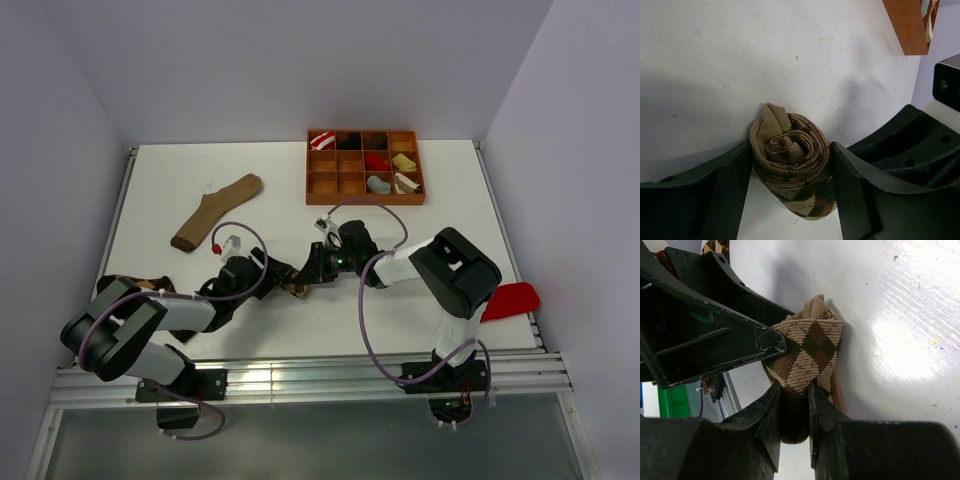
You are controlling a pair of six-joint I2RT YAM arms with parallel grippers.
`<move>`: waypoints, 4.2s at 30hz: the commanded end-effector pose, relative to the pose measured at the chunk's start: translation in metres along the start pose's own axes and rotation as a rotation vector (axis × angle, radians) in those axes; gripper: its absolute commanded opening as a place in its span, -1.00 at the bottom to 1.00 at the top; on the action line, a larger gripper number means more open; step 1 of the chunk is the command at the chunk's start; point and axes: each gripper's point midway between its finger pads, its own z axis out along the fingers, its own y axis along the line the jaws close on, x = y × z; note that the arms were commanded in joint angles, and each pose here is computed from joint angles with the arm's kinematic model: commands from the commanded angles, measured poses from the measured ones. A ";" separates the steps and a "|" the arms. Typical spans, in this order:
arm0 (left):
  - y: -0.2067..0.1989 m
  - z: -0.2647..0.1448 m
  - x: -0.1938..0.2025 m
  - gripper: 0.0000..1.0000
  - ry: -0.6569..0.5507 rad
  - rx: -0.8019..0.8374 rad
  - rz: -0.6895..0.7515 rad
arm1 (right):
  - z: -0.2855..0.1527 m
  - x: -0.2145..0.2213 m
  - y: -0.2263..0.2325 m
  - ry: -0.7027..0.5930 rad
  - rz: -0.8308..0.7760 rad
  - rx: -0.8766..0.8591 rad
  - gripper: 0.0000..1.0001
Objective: Roll the socks
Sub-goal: Roll the sock at the center of the board, then pick up the sock at the center of the board, then place the sock in the storage box.
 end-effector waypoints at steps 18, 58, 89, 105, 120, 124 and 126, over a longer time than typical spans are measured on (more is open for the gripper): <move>0.034 0.008 0.006 0.09 0.107 -0.322 0.164 | -0.047 -0.017 -0.017 -0.068 -0.258 0.327 0.28; 0.029 0.016 0.020 0.08 0.216 -0.342 0.214 | 0.021 0.023 -0.005 0.053 -0.939 0.661 0.37; -0.087 -0.039 -0.177 0.79 -0.188 -0.248 0.216 | -0.054 -0.011 0.015 -0.118 -0.659 0.623 -1.00; -0.100 -0.185 -0.238 0.99 -0.610 -0.162 0.471 | -0.164 -0.239 -0.024 -0.352 -0.647 0.726 -1.00; -0.071 -0.215 -0.235 0.99 -0.752 -0.182 0.540 | -0.137 -0.295 -0.148 -0.092 -0.727 0.896 -1.00; -0.068 -0.214 -0.235 0.99 -0.751 -0.191 0.541 | -0.127 -0.293 -0.164 -0.042 -0.732 0.904 -1.00; -0.066 -0.214 -0.236 0.99 -0.755 -0.203 0.538 | -0.120 -0.286 -0.173 -0.013 -0.725 0.894 -1.00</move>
